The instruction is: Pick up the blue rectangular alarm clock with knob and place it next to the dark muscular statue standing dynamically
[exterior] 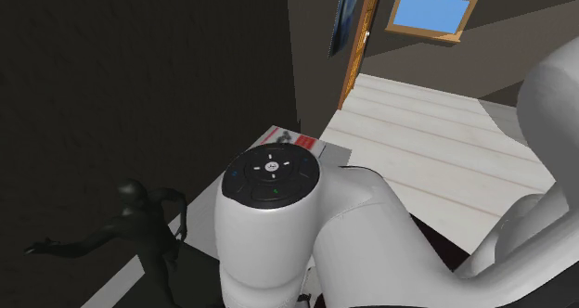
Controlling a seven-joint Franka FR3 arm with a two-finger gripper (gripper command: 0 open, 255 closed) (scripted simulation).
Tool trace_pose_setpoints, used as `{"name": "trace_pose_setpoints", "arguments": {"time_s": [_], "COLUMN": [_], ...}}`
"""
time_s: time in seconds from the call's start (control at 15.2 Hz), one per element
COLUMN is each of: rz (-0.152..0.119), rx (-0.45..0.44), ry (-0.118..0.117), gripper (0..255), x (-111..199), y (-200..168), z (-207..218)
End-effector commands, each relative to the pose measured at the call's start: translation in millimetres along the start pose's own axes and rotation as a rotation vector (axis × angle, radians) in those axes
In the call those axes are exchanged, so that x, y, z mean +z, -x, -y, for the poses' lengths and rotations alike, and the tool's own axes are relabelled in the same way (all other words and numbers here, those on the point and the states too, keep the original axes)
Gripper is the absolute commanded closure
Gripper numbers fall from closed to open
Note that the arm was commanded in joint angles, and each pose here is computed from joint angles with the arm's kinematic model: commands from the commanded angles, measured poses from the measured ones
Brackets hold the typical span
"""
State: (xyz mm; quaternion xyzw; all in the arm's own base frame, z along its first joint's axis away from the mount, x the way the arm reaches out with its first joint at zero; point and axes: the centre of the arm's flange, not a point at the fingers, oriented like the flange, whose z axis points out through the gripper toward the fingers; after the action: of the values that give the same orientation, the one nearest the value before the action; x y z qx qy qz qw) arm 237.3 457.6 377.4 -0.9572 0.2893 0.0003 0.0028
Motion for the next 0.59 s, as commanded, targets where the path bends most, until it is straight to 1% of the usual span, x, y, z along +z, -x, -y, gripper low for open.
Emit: {"name": "trace_pose_setpoints", "arguments": {"time_s": [0.0,0.13,0.53], "rz": [0.000,0.000,0.000], "rx": [-0.001,-0.001,-0.001], "ry": [-0.001,-0.001,-0.001], "gripper": [255,255,255], "x": [11.9,20.4,20.4], "y": [0.7,0.7,0.7], "z": [0.3,0.2,0.2]}}
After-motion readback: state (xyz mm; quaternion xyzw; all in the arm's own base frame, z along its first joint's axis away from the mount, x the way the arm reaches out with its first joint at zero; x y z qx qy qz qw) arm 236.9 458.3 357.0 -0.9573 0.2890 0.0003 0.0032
